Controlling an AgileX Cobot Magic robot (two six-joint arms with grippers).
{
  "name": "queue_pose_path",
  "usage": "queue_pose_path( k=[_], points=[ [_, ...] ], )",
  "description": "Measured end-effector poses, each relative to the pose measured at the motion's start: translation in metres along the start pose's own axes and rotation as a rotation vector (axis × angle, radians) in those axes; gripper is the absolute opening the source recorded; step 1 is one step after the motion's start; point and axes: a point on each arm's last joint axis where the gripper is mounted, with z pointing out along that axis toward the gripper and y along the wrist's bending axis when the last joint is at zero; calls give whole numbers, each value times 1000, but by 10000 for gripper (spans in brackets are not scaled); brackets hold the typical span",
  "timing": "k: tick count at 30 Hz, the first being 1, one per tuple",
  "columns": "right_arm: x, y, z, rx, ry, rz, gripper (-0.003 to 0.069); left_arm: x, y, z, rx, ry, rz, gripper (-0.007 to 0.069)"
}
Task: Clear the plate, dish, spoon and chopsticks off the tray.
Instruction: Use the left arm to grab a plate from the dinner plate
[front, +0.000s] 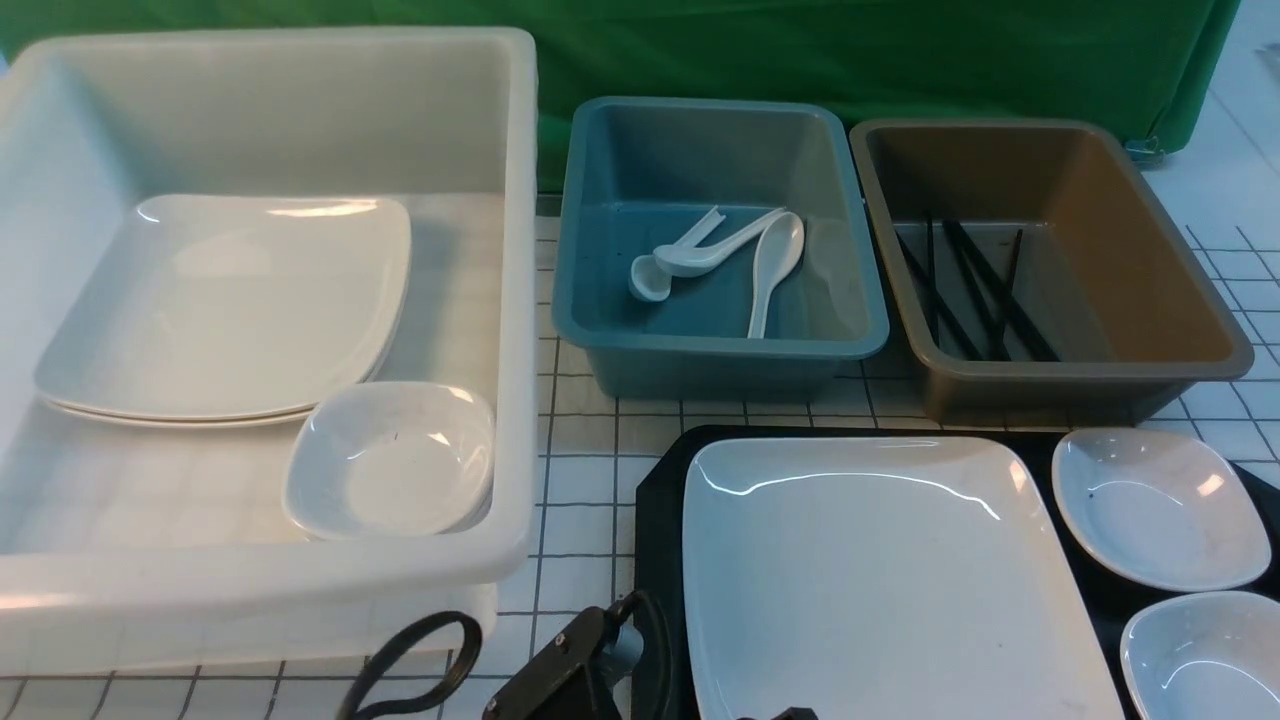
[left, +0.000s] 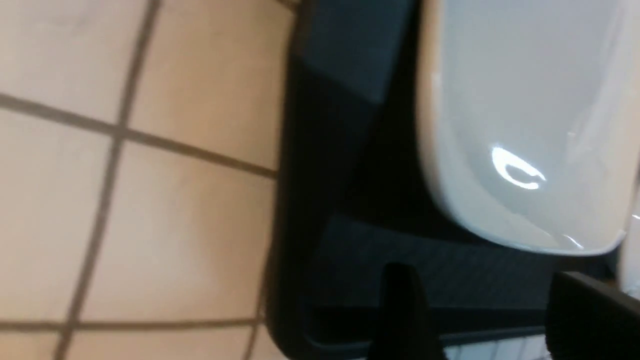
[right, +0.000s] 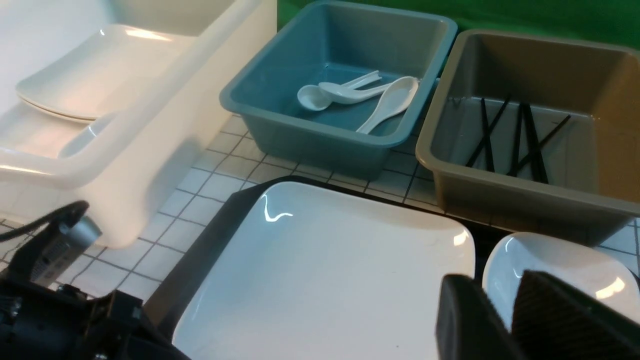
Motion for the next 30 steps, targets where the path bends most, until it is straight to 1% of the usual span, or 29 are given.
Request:
queue_pose_path(
  k=[3, 7, 12, 19, 25, 27, 28, 29, 30],
  points=[
    [0, 0, 0, 0, 0, 0, 174, -2, 4, 9, -9, -30, 1, 428],
    [0, 0, 0, 0, -1, 0, 176, -6, 5, 16, 6, -71, 6, 428],
    [0, 0, 0, 0, -2, 0, 184, -13, 5, 25, 61, -159, 24, 411],
    [0, 0, 0, 0, -2, 0, 195, -15, 7, 33, 76, -199, 49, 383],
    [0, 0, 0, 0, -2, 0, 197, -16, 6, 37, 103, -213, 124, 319],
    [0, 0, 0, 0, -2, 0, 197, -16, 6, 38, 103, -213, 127, 285],
    [0, 0, 0, 0, -2, 0, 197, -16, 7, 38, 101, -213, 127, 250],
    [0, 0, 0, 0, -2, 0, 197, -16, 7, 38, 101, -213, 127, 244],
    [0, 0, 0, 0, -2, 1, 197, -15, 7, 39, 98, -212, 128, 202]
  ],
)
